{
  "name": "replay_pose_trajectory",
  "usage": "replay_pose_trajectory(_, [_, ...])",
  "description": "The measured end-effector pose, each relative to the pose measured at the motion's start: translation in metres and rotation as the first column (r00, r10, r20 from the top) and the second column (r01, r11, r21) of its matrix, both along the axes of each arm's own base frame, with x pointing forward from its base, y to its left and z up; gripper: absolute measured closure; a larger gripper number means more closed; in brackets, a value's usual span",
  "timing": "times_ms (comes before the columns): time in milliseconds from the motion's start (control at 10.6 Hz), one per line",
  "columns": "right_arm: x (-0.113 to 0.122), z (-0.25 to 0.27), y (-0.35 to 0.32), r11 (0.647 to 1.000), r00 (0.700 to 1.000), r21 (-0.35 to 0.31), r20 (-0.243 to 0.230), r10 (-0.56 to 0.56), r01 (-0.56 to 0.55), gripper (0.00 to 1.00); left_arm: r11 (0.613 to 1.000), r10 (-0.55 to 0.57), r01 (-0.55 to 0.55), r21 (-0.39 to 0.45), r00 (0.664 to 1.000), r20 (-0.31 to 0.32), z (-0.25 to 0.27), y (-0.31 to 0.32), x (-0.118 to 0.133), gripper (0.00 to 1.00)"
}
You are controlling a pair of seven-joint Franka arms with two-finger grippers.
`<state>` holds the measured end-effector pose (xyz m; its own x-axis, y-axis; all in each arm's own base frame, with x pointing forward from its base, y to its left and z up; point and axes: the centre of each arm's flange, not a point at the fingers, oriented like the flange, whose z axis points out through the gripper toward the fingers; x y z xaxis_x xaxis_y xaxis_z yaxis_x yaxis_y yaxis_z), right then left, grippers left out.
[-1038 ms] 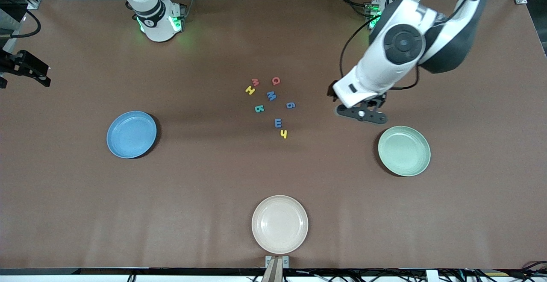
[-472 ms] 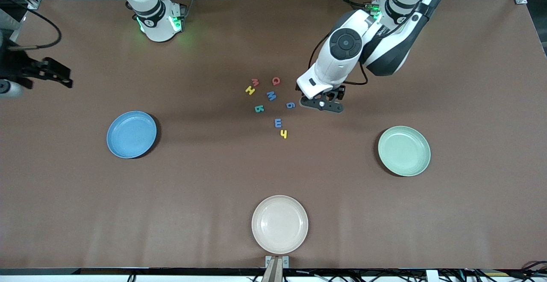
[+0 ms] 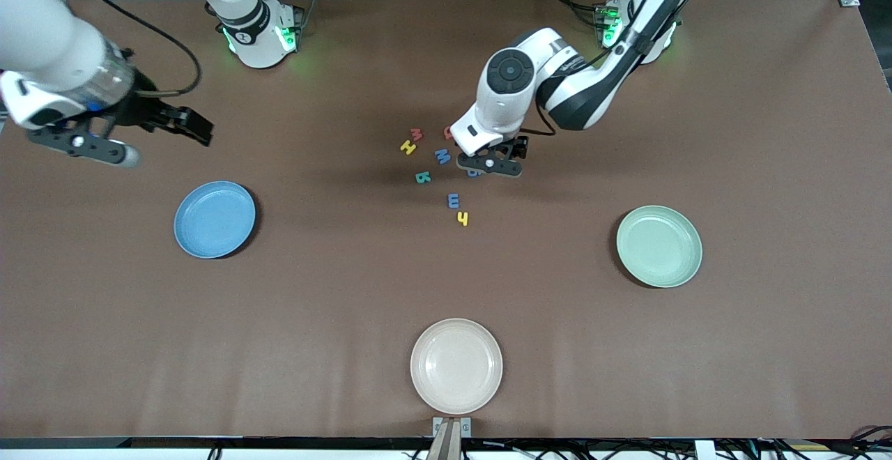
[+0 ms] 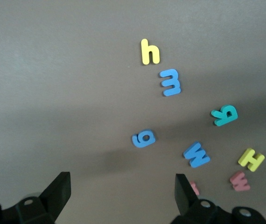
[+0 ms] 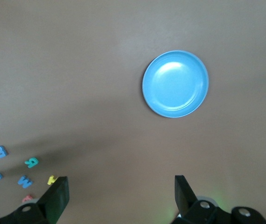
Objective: Sort uppercase to blue plate, lowercase to green plate
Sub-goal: 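Lower the left gripper to the blue g while the right gripper reaches the H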
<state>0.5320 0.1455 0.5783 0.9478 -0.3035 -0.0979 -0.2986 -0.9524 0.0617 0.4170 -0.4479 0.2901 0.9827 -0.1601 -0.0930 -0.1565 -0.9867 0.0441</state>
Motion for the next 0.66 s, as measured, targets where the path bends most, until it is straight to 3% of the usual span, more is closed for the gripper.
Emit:
replay_pose_trajectory(283, [-0.005, -0.044, 0.042, 0.996, 0.998, 0.061, 0.032, -0.059, 0.057, 0.0, 0.996, 0.087, -0.087, -0.002, 0.996, -0.022, -0.026, -0.006, -0.003, 0.07])
replay_pose_trajectory(472, [-0.009, -0.075, 0.059, 0.992, 0.993, 0.072, 0.056, -0.105, 0.101, 0.0, 0.997, 0.071, -0.071, 0.015, 0.997, 0.0, -0.03, -0.007, -0.005, 0.05])
replay_pose_trajectory(660, [-0.022, -0.114, 0.085, 0.986, 0.985, 0.091, 0.094, -0.146, 0.137, 0.0, 0.998, -0.023, 0.02, 0.052, 0.998, 0.064, -0.032, -0.004, -0.002, 0.02])
